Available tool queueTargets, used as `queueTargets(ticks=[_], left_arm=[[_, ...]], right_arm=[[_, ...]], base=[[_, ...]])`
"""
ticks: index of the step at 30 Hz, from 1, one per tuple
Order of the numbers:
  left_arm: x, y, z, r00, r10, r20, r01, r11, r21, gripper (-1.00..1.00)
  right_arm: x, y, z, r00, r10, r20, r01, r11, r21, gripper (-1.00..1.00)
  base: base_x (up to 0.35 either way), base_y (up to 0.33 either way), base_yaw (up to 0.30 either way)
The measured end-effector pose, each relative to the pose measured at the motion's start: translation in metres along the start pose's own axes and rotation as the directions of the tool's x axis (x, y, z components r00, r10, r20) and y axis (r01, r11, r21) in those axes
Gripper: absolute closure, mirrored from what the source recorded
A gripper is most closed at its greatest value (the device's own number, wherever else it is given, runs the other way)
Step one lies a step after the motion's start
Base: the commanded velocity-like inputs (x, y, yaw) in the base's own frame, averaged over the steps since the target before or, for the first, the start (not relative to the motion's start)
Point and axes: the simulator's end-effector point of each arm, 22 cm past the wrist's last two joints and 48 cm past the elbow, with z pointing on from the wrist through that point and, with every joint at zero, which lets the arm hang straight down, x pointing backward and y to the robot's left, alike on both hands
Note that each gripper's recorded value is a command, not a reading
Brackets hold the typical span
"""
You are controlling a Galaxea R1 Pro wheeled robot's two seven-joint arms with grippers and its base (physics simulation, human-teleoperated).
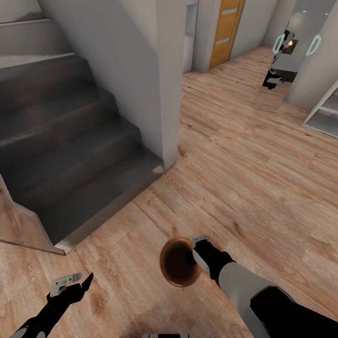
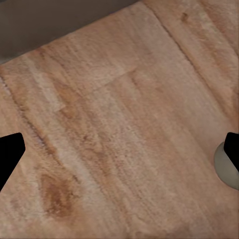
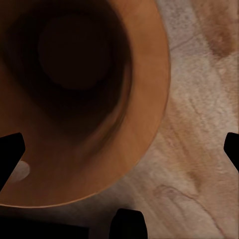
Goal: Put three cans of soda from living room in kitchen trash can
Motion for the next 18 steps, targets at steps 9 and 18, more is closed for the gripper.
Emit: queueTargets(ticks=[9, 18], left_arm=[[0.017, 0.004, 0.013, 1.0, 0.0, -0.013, 0.0, 1.0, -0.004, -1.0], [0.023, 0.005, 0.014, 1.0, -0.001, -0.026, 0.0, 1.0, -0.004, -1.0]], right_arm=[[0.008, 0.003, 0.022, 1.0, -0.001, -0.013, 0.001, 1.0, -0.004, -1.0], [0.013, 0.004, 0.028, 1.0, -0.001, -0.024, 0.001, 1.0, -0.007, -1.0]], base=[[0.0, 0.0, 0.0], [0.0, 0.0, 0.0]])
